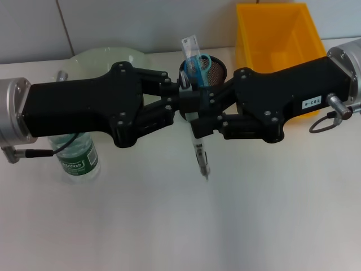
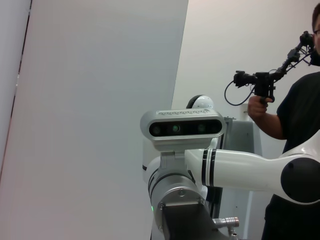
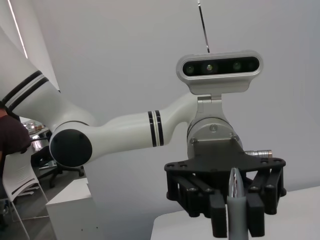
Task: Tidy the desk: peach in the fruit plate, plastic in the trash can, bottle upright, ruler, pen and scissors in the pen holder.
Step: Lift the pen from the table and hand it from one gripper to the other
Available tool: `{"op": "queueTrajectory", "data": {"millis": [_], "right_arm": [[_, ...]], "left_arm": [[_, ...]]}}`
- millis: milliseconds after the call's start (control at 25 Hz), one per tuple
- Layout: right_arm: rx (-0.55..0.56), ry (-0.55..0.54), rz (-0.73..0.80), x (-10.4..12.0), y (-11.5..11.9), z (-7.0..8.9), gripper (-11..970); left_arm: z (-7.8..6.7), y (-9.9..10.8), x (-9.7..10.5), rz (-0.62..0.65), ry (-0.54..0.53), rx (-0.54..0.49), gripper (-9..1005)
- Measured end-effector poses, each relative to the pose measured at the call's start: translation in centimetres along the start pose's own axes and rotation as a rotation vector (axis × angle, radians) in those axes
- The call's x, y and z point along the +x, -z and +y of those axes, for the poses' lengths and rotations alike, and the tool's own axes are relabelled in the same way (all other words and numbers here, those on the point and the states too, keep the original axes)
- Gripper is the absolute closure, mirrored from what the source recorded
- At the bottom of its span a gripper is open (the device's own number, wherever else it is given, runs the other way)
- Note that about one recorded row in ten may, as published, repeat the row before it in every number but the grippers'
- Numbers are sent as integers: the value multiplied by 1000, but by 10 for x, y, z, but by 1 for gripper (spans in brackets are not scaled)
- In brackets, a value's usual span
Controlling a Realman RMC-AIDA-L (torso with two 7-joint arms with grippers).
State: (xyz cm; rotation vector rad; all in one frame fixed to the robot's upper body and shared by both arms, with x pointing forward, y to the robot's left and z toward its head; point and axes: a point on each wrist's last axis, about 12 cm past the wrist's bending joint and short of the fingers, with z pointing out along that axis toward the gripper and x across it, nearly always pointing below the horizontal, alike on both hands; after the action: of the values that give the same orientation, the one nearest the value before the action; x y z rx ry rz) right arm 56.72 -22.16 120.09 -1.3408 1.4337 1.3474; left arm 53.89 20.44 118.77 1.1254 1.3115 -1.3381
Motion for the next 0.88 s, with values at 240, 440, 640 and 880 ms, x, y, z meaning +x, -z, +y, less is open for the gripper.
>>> {"op": "queueTrajectory", "data": {"millis": [240,440,640,880], "right_arm": [[-3,-6,-1,0,0,1,766],[-15,4,3,-2,2,3,761],[-2,4,0,-3,3,4,755],[4,1,-6,-3,4,4,612]], "left_arm": [[-1,0,0,-1,-2,7,855],[-2,0,0,-5,0,13,859],[-2,0,0,-10,-1,12,858],[-2,0,0,-11,1,12,857]]}}
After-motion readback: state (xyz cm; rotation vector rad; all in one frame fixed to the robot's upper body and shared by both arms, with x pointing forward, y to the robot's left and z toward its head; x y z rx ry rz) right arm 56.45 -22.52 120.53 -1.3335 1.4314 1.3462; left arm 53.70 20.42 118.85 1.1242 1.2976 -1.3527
